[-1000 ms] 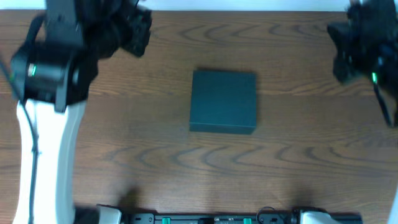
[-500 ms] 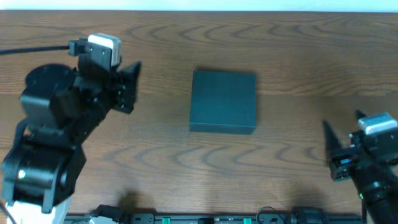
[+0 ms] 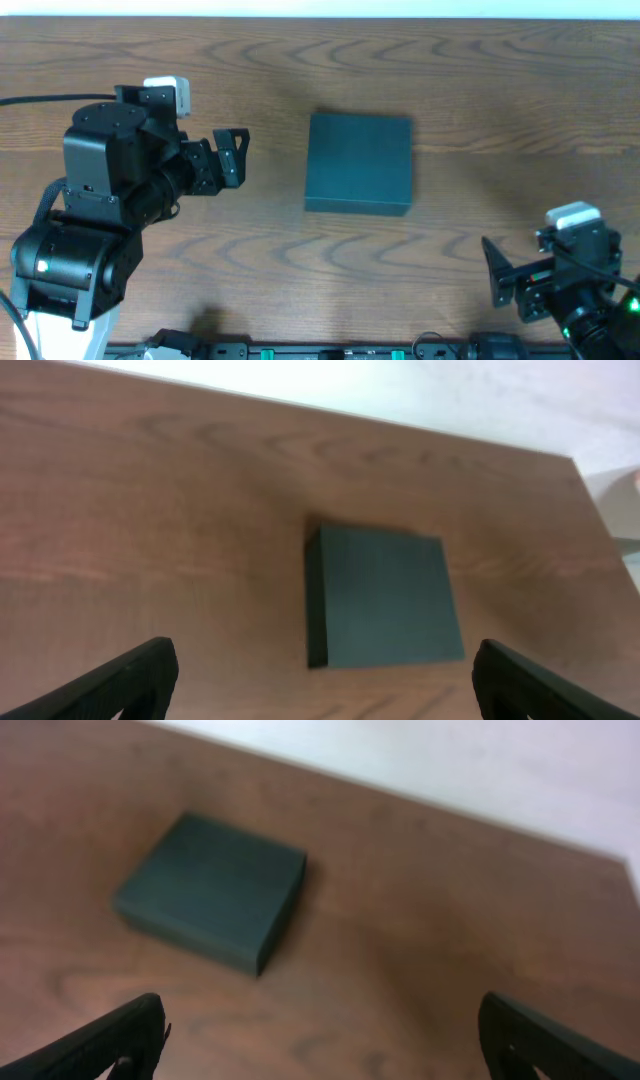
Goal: Pack container
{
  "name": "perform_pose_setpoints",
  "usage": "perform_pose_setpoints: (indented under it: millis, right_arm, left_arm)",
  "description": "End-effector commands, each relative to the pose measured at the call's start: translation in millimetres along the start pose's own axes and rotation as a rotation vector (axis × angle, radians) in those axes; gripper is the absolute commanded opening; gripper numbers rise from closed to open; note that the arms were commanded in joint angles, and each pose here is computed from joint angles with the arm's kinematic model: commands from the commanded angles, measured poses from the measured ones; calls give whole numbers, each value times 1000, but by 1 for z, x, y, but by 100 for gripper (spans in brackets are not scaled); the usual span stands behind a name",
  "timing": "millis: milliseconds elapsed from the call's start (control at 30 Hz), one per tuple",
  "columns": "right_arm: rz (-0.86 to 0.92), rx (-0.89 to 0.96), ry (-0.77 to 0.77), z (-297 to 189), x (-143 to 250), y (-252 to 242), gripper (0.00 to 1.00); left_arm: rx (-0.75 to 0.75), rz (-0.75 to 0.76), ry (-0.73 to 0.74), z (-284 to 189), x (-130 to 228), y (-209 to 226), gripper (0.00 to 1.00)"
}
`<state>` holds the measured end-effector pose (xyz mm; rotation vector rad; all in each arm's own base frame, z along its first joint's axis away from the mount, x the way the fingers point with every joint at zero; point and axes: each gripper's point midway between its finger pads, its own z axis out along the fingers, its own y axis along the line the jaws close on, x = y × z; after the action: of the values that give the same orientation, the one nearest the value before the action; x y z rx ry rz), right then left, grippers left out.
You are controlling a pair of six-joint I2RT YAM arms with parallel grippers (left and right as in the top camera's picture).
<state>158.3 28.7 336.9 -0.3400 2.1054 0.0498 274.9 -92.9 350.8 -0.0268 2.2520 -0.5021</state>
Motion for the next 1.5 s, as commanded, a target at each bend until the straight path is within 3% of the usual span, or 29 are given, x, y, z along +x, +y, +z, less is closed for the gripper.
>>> perform_pose_setpoints:
  millis: [0, 100, 200, 500, 833, 1167, 1467]
  right_arm:
    - [19, -13, 57, 1, 14, 3, 99]
    - [29, -25, 105, 0, 26, 7, 99]
    - [37, -34, 146, -2, 36, 9, 99]
    - [41, -40, 169, -3, 42, 11, 99]
    - [42, -41, 175, -3, 43, 11, 100]
    - [43, -42, 178, -3, 44, 11, 99]
    - [43, -42, 178, -3, 44, 11, 99]
  left_arm:
    - [-7, -19, 36, -1, 10, 3, 95]
    - [-13, -12, 56, -7, 19, 3, 95]
    - [-170, 69, -1, -33, 21, 31, 95]
    - [-285, 157, -156, -82, 83, 72, 95]
    - [-381, 108, -302, -21, 146, 133, 95]
    - [-431, 84, -266, 31, 197, 173, 95]
    - [-459, 85, -214, 46, 215, 185, 95]
